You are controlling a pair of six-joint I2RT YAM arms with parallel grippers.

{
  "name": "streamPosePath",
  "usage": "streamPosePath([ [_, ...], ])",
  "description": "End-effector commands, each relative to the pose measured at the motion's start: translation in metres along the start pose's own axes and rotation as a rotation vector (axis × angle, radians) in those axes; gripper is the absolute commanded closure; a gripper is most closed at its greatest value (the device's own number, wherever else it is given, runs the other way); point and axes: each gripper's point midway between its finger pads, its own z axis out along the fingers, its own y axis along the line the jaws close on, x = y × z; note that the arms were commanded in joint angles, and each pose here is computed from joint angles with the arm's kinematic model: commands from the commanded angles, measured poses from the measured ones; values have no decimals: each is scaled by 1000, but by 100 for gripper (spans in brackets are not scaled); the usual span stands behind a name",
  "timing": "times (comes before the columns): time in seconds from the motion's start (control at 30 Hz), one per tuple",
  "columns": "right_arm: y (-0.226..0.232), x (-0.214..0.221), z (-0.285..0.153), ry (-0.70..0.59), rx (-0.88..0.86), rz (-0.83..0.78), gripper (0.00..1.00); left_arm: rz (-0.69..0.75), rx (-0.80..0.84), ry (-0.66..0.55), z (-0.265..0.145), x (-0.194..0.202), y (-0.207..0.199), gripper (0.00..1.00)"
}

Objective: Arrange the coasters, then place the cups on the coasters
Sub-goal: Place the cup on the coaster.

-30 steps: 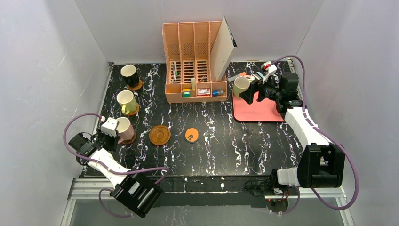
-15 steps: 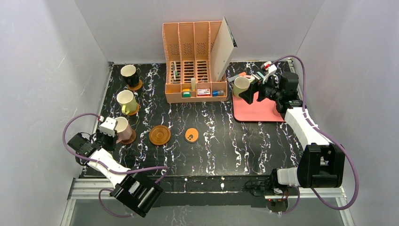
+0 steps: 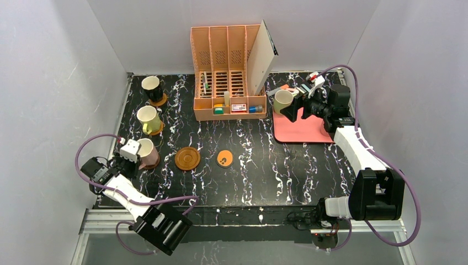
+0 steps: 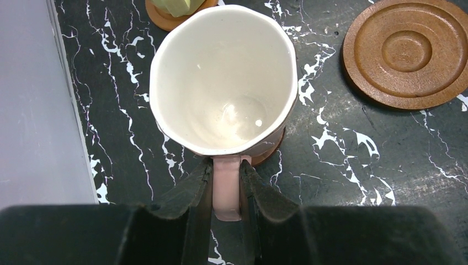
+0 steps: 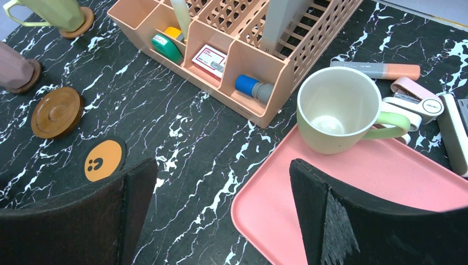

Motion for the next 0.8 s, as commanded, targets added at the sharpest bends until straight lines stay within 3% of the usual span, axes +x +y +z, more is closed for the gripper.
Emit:
streamPosePath([
  [0.0, 6, -25, -6, -60, -10, -58, 2, -7, -3, -26, 0, -6, 2, 81],
  [0.5, 6, -25, -5, -59, -9, -59, 2, -6, -35, -29, -2, -7, 6, 80],
  [0.77, 6, -26, -6, -60, -9, -60, 2, -8, -31, -23, -2, -6, 6, 59],
])
